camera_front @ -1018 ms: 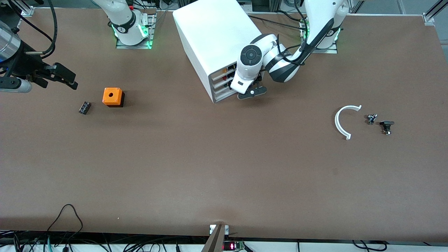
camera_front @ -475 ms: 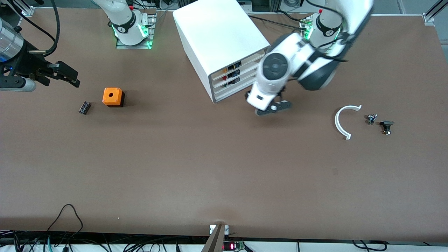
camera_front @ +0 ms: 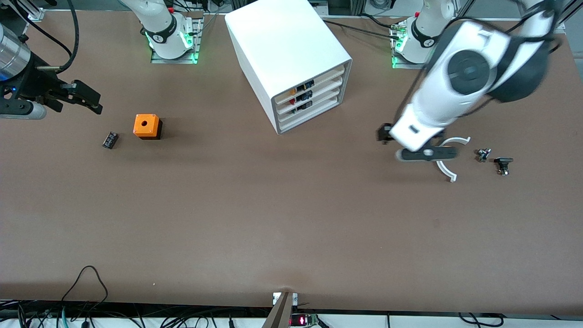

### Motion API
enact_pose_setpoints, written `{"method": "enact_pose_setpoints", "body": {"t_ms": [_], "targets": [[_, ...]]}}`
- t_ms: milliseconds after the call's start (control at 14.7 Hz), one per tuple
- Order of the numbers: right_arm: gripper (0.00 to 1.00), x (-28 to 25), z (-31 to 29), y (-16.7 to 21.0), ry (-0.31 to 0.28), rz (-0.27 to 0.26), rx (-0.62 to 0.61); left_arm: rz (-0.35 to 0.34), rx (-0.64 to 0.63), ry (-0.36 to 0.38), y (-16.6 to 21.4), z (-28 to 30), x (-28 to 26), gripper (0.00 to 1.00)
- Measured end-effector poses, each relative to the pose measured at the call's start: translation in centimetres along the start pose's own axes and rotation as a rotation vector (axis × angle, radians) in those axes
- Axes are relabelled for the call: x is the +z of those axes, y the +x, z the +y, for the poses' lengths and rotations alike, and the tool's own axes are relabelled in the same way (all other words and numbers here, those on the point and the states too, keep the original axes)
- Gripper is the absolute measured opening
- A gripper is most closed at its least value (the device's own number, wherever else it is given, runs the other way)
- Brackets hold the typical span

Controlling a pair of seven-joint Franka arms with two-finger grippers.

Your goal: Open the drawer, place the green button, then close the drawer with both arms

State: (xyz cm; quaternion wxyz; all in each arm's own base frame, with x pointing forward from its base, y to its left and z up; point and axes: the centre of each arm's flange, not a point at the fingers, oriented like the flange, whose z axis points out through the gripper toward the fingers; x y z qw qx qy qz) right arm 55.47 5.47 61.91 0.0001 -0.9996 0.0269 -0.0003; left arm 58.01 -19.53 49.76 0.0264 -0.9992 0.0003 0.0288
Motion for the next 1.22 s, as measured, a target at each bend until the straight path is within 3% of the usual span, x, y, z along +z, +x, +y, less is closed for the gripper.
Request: {"method": "enact_pose_setpoints", "body": {"t_ms": [339, 543, 814, 1222], "targets": [[1.00, 0.0, -0.2, 0.4, -0.012, 0.005, -0.007, 0.071, 0.164, -0.027, 0.0, -13.4, -5.3, 1.00], [1.00, 0.1, -0.3, 0.5, -0.021, 0.004, -0.009, 0.106, 0.154, -0.027, -1.0, -18.5, -7.3, 1.00], [1.00, 0.2, -0.3, 0.7, -0.021, 0.003, -0.009, 0.121, 0.154, -0.024, -2.7, -18.8, -8.9, 1.00], [1.00, -0.2, -0.2, 0.9, -0.019, 0.013, -0.007, 0.059, 0.162, -0.028, -3.2, -18.4, -7.9, 1.00]]}}
